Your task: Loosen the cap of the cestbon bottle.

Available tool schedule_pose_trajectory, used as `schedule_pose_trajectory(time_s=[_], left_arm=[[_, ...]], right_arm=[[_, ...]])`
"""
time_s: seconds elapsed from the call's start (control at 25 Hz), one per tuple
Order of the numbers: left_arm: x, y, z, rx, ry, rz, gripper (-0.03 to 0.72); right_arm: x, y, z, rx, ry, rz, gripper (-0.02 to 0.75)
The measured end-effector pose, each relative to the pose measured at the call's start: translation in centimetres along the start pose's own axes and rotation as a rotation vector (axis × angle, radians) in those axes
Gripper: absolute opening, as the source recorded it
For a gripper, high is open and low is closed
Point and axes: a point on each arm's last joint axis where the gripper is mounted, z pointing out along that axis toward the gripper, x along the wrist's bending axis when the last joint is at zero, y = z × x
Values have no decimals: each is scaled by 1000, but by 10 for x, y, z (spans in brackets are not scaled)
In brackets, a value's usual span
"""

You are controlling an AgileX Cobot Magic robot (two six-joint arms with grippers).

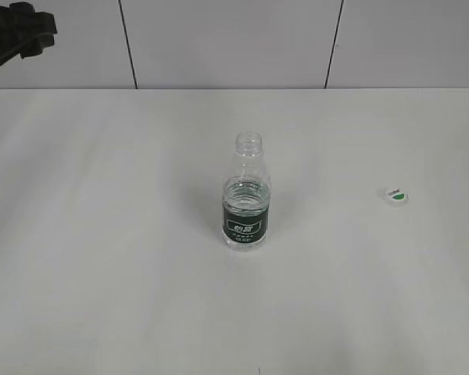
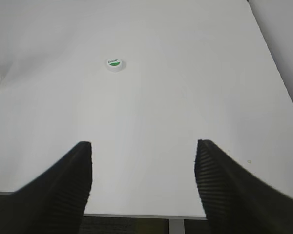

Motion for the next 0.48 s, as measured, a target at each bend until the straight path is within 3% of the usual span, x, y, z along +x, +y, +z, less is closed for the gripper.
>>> schedule_pose_trajectory(time_s=[0.48], left_arm=[[-5, -6, -12, -7, 34, 24, 480]], right_arm=[[0, 0, 0, 0, 0, 0, 504]])
